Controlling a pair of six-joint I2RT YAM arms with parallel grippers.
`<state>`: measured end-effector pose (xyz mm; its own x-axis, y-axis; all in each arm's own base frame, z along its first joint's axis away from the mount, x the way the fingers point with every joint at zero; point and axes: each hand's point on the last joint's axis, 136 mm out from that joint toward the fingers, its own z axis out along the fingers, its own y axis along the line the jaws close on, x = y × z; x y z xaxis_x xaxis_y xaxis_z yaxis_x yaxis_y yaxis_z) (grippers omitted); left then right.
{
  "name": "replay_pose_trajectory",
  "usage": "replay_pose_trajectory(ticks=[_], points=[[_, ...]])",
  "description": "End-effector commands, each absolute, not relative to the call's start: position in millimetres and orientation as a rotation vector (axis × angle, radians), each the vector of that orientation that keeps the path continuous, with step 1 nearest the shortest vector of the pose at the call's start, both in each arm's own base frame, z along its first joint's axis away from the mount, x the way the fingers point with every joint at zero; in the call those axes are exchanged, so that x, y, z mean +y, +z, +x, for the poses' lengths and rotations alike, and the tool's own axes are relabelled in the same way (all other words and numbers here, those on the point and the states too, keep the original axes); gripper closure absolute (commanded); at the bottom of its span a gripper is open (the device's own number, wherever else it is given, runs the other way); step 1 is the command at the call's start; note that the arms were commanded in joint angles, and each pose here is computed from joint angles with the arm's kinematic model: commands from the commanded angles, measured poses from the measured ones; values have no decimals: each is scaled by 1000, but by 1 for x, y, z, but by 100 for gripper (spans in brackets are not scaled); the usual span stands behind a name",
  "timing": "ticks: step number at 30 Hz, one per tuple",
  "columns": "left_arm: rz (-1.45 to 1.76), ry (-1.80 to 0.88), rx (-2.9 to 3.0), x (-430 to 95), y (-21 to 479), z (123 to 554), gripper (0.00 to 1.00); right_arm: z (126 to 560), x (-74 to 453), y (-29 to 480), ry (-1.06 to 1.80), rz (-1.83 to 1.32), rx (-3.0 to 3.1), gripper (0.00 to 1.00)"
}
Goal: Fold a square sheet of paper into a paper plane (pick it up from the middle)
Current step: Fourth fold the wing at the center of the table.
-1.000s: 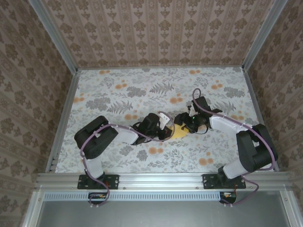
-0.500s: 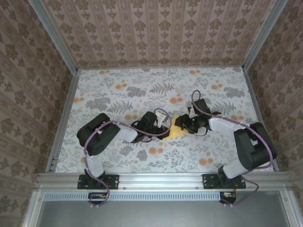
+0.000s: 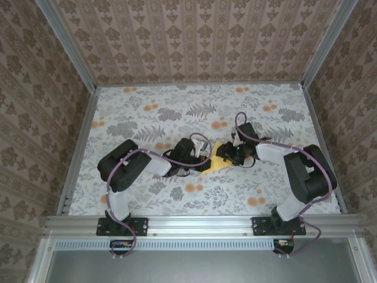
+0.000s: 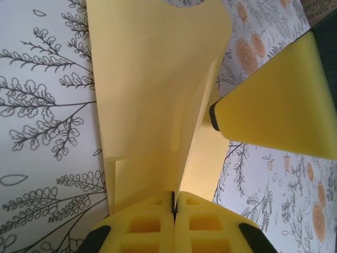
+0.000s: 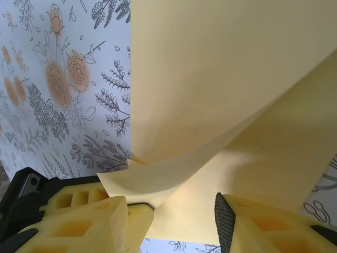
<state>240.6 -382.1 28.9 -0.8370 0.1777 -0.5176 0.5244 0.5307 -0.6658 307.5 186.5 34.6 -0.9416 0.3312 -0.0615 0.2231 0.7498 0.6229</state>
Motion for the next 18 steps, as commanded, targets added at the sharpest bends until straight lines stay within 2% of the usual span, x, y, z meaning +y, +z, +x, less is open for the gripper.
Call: replay_pose_trajectory(ticks=[1,10,18], points=[[544,-1244,2415,-383,24,244,98,317,196,39,999,427,2762,51],[536,-1249,2434,-383,23,243,96,314,188,20,904,487,2824,52],[493,-1239,2447,-376,32,247,79,298,167,-5,708,597,2940,53]])
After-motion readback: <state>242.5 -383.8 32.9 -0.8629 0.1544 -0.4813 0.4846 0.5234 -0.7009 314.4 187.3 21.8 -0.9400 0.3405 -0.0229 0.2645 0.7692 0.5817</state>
